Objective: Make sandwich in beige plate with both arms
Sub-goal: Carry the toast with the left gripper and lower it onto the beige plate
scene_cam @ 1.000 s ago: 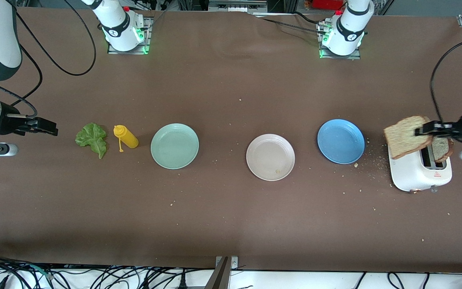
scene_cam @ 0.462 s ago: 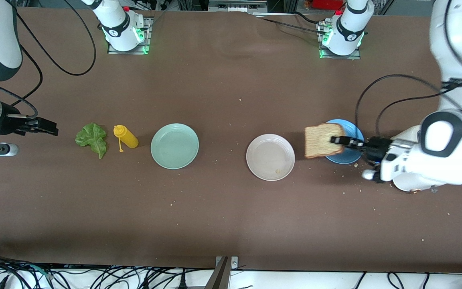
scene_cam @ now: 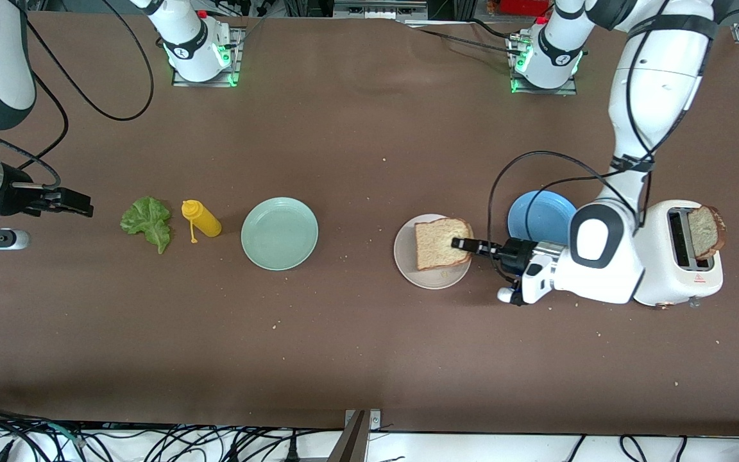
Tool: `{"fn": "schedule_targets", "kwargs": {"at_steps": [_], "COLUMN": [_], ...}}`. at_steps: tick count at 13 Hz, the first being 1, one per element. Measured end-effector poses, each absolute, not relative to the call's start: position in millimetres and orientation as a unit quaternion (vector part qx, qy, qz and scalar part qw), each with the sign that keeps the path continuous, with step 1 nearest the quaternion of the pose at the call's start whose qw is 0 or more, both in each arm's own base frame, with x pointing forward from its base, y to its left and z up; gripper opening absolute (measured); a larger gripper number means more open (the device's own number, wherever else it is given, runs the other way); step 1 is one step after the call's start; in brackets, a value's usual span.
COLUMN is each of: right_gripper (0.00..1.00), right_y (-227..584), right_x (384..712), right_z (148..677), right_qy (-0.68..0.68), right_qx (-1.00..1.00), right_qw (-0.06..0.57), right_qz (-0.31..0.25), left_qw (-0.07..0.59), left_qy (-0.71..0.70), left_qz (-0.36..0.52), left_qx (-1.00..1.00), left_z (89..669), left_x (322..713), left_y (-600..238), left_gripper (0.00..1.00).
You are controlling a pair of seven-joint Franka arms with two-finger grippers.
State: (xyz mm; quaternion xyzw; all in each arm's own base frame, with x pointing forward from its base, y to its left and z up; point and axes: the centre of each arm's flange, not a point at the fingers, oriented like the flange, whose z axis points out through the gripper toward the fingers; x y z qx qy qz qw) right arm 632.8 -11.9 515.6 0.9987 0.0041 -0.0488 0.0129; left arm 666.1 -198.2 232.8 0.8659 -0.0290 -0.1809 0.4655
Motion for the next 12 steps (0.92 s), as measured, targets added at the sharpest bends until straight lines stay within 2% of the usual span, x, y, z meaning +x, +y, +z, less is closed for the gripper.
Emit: {"fn": "schedule_targets", "kwargs": {"at_steps": [12], "right_gripper": [1.00], "right_y": [-12], "right_x": [633], "right_z": [516], "right_qy": [0.004], "right_qx": [0.999], "right_qw": [0.013], "right_qz": [-0.049], "left_qw": [0.449], "left_qy": [-0.033], "left_qz": [-0.194], "left_qx": [0.872], "left_z": [195], "left_x": [652], "left_y": [-238], "left_gripper": [0.09]}}
